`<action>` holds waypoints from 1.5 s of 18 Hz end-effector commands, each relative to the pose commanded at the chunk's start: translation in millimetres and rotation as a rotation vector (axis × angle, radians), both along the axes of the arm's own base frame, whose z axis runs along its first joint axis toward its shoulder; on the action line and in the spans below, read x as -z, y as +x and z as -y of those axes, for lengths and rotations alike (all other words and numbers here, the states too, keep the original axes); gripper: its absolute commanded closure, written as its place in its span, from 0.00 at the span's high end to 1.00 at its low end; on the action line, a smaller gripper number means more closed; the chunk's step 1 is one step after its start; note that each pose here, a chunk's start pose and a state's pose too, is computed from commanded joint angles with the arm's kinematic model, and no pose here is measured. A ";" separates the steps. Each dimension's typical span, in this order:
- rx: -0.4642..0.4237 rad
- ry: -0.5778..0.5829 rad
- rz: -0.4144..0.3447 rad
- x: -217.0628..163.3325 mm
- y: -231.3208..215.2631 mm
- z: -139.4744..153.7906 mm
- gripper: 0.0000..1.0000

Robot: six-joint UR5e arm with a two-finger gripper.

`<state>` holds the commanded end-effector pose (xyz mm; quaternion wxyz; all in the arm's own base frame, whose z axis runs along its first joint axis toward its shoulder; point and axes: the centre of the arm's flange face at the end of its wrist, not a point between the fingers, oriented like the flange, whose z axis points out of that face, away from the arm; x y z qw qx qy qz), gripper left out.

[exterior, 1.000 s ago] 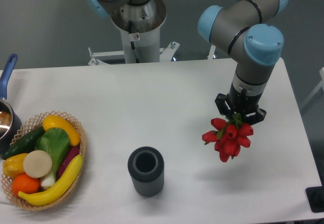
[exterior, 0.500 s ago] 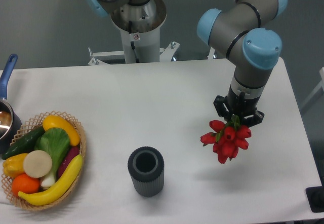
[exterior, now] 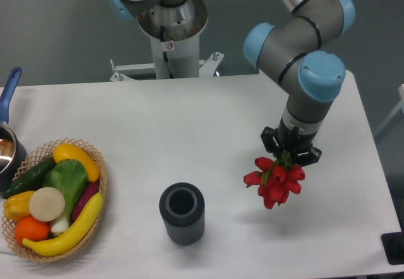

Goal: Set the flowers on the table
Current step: 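Lower the held red tulips toward the table beside the grey cup, then open the gripper to release the tulips onto the table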

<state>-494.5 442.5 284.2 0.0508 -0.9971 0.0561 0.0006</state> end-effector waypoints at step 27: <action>0.021 0.068 -0.139 -19.2 5.0 33.4 1.00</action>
